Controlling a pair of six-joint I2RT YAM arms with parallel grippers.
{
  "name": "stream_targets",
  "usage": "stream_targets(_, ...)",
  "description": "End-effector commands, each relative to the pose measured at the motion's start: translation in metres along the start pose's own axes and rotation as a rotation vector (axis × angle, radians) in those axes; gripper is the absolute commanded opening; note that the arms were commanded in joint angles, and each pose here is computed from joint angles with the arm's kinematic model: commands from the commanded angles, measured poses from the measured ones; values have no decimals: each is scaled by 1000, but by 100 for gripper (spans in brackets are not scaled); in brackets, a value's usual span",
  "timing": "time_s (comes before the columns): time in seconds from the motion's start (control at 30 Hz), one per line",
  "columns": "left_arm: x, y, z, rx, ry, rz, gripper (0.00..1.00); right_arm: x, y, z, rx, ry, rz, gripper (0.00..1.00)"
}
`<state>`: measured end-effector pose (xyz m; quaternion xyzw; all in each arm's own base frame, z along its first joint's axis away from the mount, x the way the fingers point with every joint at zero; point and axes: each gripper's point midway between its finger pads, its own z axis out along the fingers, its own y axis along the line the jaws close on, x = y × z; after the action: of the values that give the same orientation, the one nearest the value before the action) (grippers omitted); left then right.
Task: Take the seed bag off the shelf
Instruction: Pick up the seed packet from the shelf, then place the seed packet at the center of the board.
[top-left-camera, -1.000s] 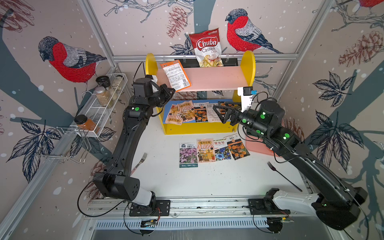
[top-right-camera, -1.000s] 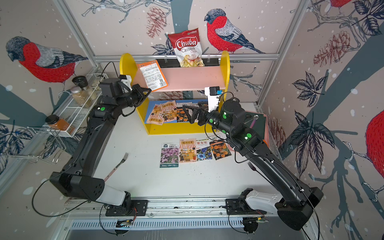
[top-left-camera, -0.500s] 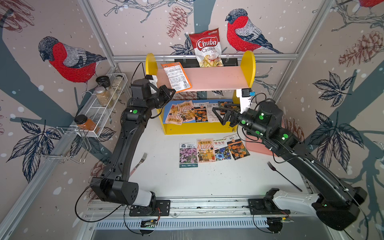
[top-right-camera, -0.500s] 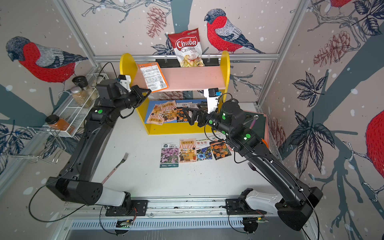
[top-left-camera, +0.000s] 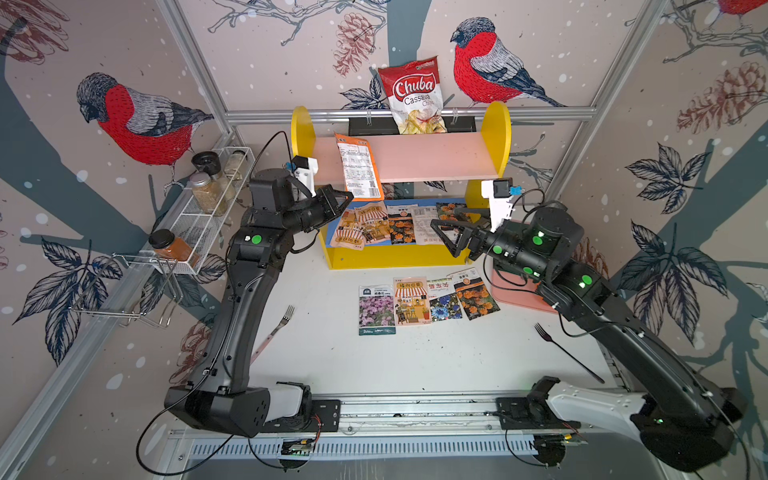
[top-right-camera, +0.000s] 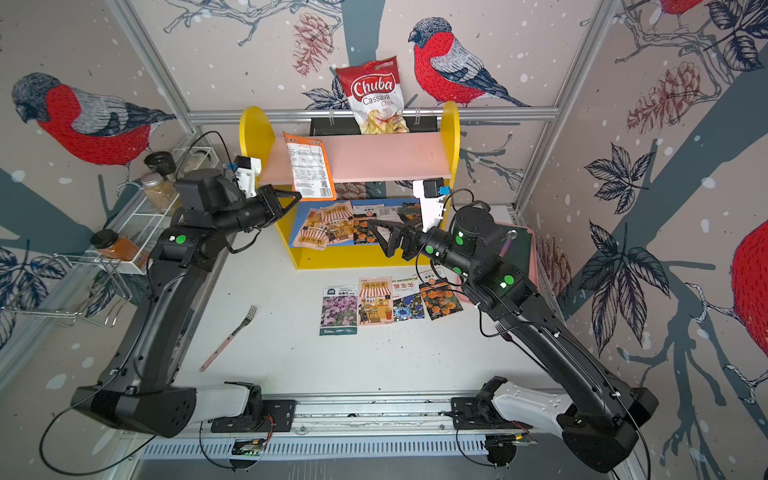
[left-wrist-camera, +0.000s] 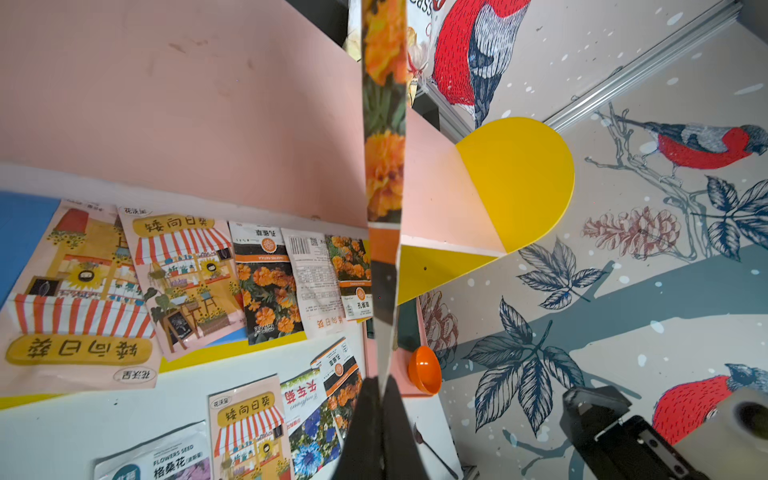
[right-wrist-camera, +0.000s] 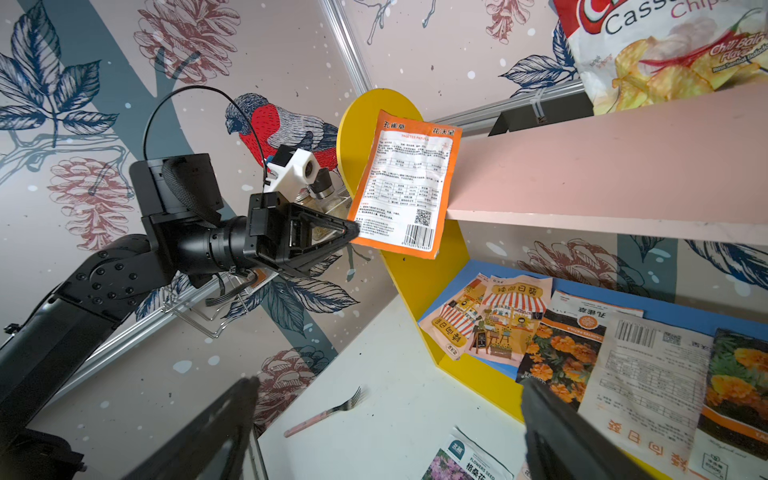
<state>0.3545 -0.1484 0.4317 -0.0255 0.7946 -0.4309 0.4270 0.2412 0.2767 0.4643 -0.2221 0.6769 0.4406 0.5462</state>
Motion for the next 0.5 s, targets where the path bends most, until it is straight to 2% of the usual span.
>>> stream_targets(0.0, 25, 5, -9, -9, 76, 43, 0, 7, 5, -9, -17, 31, -47, 100)
stream_targets(0.2, 71, 24, -22, -46, 176, 60, 0, 13, 4, -23, 1, 46, -65, 100)
stream_targets(0.47, 133, 56, -45, -106, 256, 96, 0, 28, -1, -29, 16, 68, -59, 100)
